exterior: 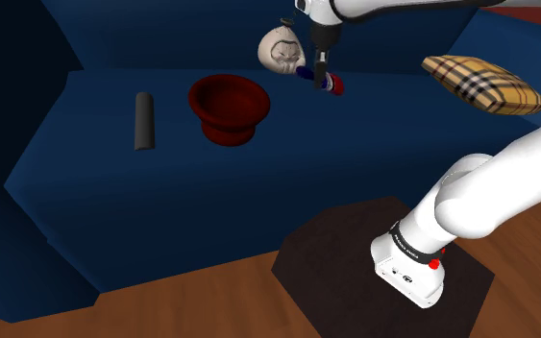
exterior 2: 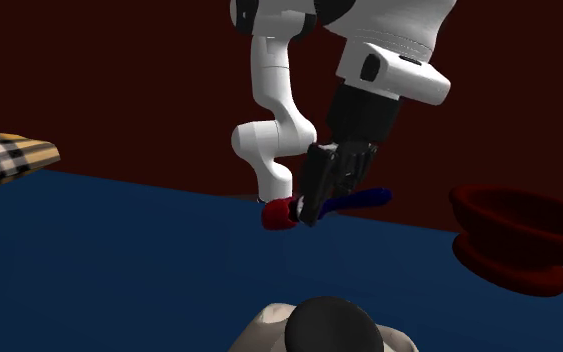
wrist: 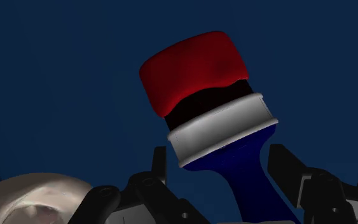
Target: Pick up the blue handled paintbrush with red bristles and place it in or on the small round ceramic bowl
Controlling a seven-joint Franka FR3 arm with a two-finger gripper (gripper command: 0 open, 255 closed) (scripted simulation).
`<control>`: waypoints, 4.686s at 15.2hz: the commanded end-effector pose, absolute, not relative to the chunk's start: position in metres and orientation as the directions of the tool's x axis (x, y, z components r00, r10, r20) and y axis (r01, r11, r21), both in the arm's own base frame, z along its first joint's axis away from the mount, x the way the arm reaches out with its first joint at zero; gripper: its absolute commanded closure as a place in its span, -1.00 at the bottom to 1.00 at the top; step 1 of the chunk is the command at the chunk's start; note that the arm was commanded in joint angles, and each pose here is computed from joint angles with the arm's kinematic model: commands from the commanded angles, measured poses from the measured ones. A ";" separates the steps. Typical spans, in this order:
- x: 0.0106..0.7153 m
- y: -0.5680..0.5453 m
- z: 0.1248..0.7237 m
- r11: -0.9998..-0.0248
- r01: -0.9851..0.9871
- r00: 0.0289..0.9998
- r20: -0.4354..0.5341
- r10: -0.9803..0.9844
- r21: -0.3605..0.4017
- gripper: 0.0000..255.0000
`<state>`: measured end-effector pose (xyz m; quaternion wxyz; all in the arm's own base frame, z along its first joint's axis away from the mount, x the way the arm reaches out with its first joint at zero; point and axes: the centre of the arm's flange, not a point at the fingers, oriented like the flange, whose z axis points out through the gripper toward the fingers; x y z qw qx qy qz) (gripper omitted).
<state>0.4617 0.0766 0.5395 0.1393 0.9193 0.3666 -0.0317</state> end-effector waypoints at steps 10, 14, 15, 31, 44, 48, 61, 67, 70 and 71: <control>0.460 0.076 0.597 -0.692 0.683 0.729 -0.161 0.665 0.233 1.00; 0.460 0.076 0.618 -0.692 0.683 0.729 -0.161 0.665 0.233 1.00; 0.460 0.076 0.623 -0.692 0.683 0.729 -0.161 0.665 0.233 1.00; 0.469 0.142 0.679 -0.692 0.683 0.729 -0.161 0.665 0.233 1.00; 0.490 0.312 0.682 -0.692 0.683 0.729 -0.161 0.665 0.233 1.00; 0.497 0.365 0.683 -0.692 0.683 0.729 -0.161 0.665 0.233 1.00; 0.497 0.365 0.614 -0.692 0.683 0.729 -0.161 0.665 0.233 1.00; 0.497 0.365 0.608 -0.692 0.683 0.729 -0.161 0.665 0.233 1.00; 0.497 0.365 0.608 -0.692 0.683 0.729 -0.161 0.665 0.233 1.00; 0.497 0.365 0.608 -0.692 0.683 0.729 -0.161 0.665 0.233 -1.00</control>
